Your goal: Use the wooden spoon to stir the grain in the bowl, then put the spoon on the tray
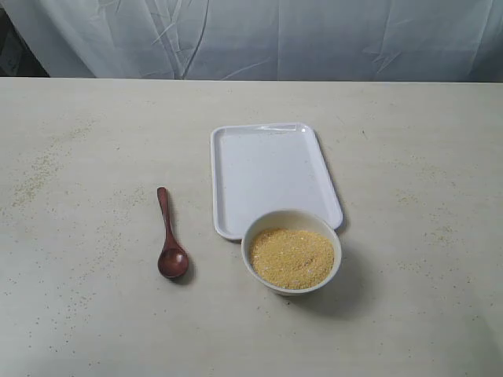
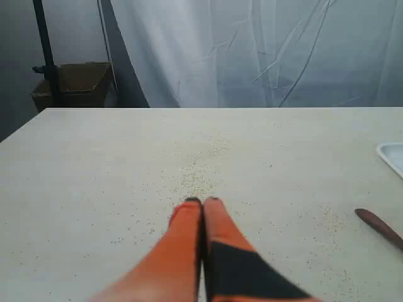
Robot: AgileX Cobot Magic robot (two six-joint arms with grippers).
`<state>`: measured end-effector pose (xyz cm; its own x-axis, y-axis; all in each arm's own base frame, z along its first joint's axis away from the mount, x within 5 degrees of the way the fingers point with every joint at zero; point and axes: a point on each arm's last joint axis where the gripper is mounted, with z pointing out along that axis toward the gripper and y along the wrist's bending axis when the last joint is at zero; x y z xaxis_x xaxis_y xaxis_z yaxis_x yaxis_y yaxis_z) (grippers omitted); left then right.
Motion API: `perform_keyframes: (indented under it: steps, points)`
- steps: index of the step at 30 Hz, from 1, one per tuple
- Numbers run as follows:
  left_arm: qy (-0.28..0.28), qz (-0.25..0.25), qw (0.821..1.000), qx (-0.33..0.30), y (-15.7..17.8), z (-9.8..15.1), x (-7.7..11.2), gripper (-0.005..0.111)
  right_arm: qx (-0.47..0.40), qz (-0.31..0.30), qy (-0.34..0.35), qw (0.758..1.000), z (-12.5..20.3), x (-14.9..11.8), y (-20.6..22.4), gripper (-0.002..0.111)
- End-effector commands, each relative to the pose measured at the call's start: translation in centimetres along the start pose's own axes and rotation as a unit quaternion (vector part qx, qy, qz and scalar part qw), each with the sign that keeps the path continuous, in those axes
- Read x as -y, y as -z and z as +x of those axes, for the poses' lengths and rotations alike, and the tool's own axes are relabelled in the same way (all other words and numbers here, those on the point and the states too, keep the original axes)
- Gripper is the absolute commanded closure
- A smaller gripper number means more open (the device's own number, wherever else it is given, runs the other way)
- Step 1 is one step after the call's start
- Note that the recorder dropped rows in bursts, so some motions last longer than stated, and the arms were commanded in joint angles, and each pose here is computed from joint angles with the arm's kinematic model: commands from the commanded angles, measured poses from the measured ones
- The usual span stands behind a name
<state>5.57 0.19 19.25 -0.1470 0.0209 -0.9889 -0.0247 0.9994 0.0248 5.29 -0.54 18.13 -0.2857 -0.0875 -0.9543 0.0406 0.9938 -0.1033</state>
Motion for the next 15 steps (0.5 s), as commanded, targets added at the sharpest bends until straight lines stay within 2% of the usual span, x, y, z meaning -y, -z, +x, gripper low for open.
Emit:
perform_keyframes:
  steps: [1,7,15]
  points:
    - [-0.019,-0.005,1.0,0.014,0.0,-0.2,-0.1,0.107,0.005,0.002,-0.001,1.0,0.1,0.0,0.0,0.108]
    - [-0.011,0.0,0.994,0.112,0.2,-2.0,0.0,0.107,0.005,0.002,-0.001,1.0,0.1,0.0,0.0,0.108]
    - [-0.008,0.004,0.969,0.247,1.1,-4.3,0.1,0.107,0.005,0.002,-0.001,1.0,0.1,0.0,0.0,0.108]
